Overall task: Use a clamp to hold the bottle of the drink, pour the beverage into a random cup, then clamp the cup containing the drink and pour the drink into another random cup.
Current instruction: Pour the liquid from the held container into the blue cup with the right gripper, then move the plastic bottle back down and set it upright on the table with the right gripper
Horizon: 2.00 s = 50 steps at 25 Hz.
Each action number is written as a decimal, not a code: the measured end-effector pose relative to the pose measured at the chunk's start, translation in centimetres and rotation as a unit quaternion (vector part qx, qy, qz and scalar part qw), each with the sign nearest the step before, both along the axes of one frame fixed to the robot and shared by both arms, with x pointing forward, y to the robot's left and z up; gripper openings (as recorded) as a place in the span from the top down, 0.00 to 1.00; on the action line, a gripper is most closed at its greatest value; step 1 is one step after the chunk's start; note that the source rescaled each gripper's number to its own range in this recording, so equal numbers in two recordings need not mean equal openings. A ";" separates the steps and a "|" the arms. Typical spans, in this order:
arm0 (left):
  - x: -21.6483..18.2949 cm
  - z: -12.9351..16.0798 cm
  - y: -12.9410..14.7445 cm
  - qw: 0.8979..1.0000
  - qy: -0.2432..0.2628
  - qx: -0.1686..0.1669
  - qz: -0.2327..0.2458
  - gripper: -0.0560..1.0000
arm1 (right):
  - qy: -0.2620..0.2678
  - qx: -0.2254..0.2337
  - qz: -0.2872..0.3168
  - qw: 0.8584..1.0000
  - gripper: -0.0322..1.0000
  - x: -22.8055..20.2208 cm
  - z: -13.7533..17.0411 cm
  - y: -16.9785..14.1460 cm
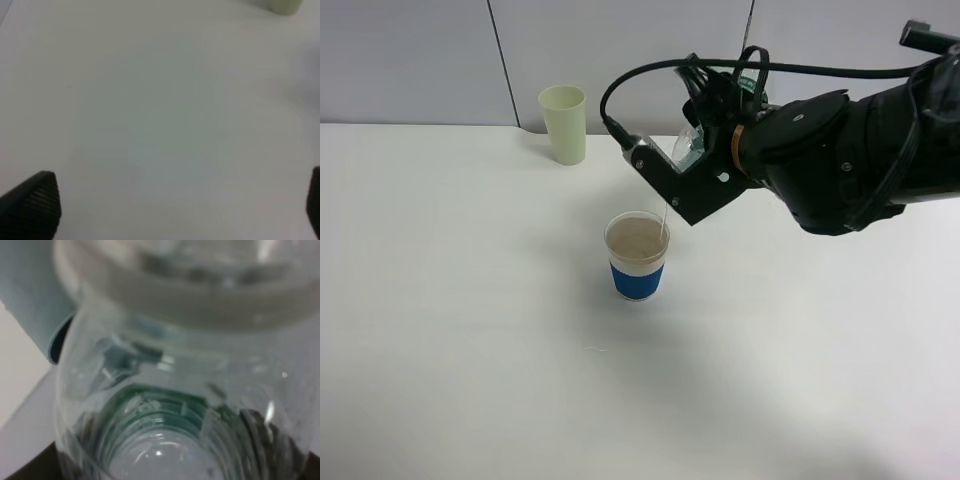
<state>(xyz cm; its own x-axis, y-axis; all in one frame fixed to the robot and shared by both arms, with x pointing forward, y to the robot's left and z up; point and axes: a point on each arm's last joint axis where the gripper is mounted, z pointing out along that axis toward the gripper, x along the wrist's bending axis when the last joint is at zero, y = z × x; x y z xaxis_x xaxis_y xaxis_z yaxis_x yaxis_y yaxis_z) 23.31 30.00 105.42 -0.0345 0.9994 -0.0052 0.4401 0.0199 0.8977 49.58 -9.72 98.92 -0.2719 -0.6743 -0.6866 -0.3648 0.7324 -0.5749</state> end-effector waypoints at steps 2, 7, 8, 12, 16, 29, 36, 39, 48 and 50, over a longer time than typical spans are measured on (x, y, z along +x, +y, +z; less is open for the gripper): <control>0.0 0.0 0.0 1.000 0.000 0.000 0.000 0.00 | 0.007 0.066 -0.033 0.997 0.94 0.0 0.0 0.0; 0.0 0.0 0.0 1.000 0.000 0.000 0.000 0.00 | 0.037 0.285 -0.150 0.946 0.94 -0.1 -0.1 -0.1; 0.0 0.0 0.0 1.000 0.000 0.000 0.000 0.00 | 0.044 0.333 -0.179 0.925 0.94 -0.1 -0.2 -0.1; 0.0 0.0 0.0 1.000 0.000 0.000 0.000 0.00 | 0.061 0.491 -0.274 0.825 0.94 -0.2 -0.3 -0.3; 0.0 0.0 0.0 1.000 0.000 0.000 0.000 0.00 | 0.055 0.595 -0.328 0.732 0.94 -0.2 0.2 -0.6; 0.0 0.0 0.0 1.000 0.000 0.000 0.000 0.00 | 0.070 0.782 -0.364 0.501 0.94 -3.1 7.7 -4.0; 0.0 0.0 0.0 1.000 0.000 0.000 0.000 0.00 | 0.079 0.788 -0.387 0.472 0.94 -4.7 10.3 -7.2; 0.0 0.0 0.0 1.000 0.000 0.000 0.000 0.00 | 0.105 0.780 -0.364 0.498 0.94 -5.8 11.5 -7.7; 0.0 0.0 0.0 1.000 0.000 0.000 0.000 0.00 | 0.184 0.775 -0.309 0.519 0.94 -7.6 13.4 -9.2; 0.0 0.0 0.0 1.000 0.000 0.000 0.000 0.00 | 0.195 0.780 -0.314 0.506 0.94 -7.3 13.4 -9.7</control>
<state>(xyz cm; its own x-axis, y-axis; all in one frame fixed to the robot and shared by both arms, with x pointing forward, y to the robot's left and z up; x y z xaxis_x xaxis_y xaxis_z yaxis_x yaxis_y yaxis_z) 23.31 30.00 105.42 -0.0345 0.9994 -0.0052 0.4401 0.0199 0.8977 42.32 -19.47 112.33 -0.4165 0.9070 -0.0618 0.3582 0.2262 0.9058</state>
